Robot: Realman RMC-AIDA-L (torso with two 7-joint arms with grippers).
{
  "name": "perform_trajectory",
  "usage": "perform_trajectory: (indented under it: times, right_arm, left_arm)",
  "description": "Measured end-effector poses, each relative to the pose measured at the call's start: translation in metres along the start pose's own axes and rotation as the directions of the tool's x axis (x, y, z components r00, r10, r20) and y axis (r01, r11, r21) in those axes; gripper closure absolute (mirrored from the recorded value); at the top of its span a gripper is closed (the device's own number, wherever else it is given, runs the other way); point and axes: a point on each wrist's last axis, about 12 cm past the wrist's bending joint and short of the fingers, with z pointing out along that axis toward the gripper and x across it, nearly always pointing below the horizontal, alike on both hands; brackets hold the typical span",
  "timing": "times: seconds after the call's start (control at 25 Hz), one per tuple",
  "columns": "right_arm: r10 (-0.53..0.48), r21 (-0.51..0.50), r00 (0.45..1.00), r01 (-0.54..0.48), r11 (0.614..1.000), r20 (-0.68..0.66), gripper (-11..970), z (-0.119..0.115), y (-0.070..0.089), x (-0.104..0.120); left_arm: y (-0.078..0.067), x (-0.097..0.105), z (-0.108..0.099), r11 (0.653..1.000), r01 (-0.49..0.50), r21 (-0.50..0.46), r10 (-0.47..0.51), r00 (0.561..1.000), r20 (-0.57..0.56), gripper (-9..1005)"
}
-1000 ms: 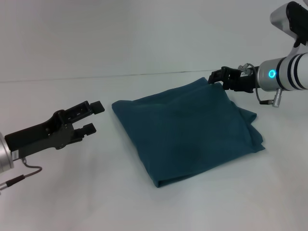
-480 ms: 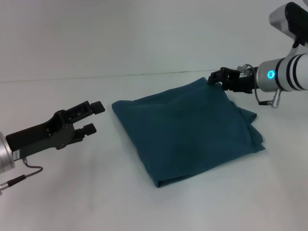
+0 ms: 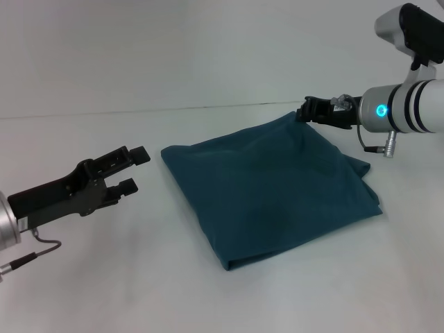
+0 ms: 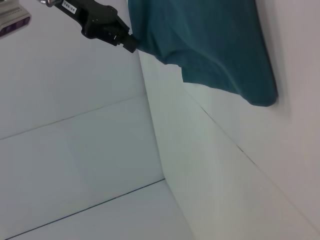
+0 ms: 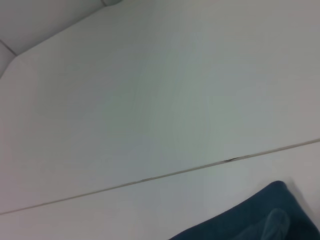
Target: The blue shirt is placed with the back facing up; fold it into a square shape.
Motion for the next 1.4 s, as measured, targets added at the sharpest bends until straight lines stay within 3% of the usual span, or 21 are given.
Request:
perform_trajectory:
  times: [0.36, 0.48, 0.6, 0.92, 1.08, 1.4]
  right_arm:
    - [-0.108, -0.058, 0.994, 0.107, 0.993, -0.023, 945, -0.006, 0.006, 0.001]
    - [-0.161, -0.038, 0.987, 0.160, 0.986, -0.026, 943, -0.009, 0.003, 0.004]
    - [-0.171, 0.042, 0.985, 0.171, 0.984, -0.002, 942, -0.009, -0.008, 0.002]
    - [-0.129, 0.129, 0.992, 0.128, 0.983, 0.001, 892, -0.010, -0.027, -0.001]
    - [-0.070, 0.174, 0.998, 0.067, 0.982, 0.007, 804, -0.014, -0.036, -0.005]
    - [0.000, 0.135, 1.000, 0.003, 0.991, -0.026, 633, -0.026, -0.043, -0.010]
  left_arm:
    - [0.000, -0.001, 0.000, 1.000, -0.002, -0.002, 0.002, 1.000, 0.002, 48]
    - [0.000, -0.001, -0.001, 1.000, -0.002, -0.005, 0.002, 1.000, 0.004, 48]
    - [0.001, -0.001, -0.001, 1.000, 0.000, -0.009, 0.001, 1.000, 0.007, 49]
    - [0.002, 0.001, 0.002, 1.000, 0.013, -0.005, -0.013, 1.000, 0.000, 50]
    - [0.002, 0.001, 0.003, 1.000, 0.010, -0.004, -0.010, 1.000, -0.002, 50]
    - [0.003, 0.002, 0.001, 1.000, 0.014, -0.005, -0.014, 1.000, -0.001, 52]
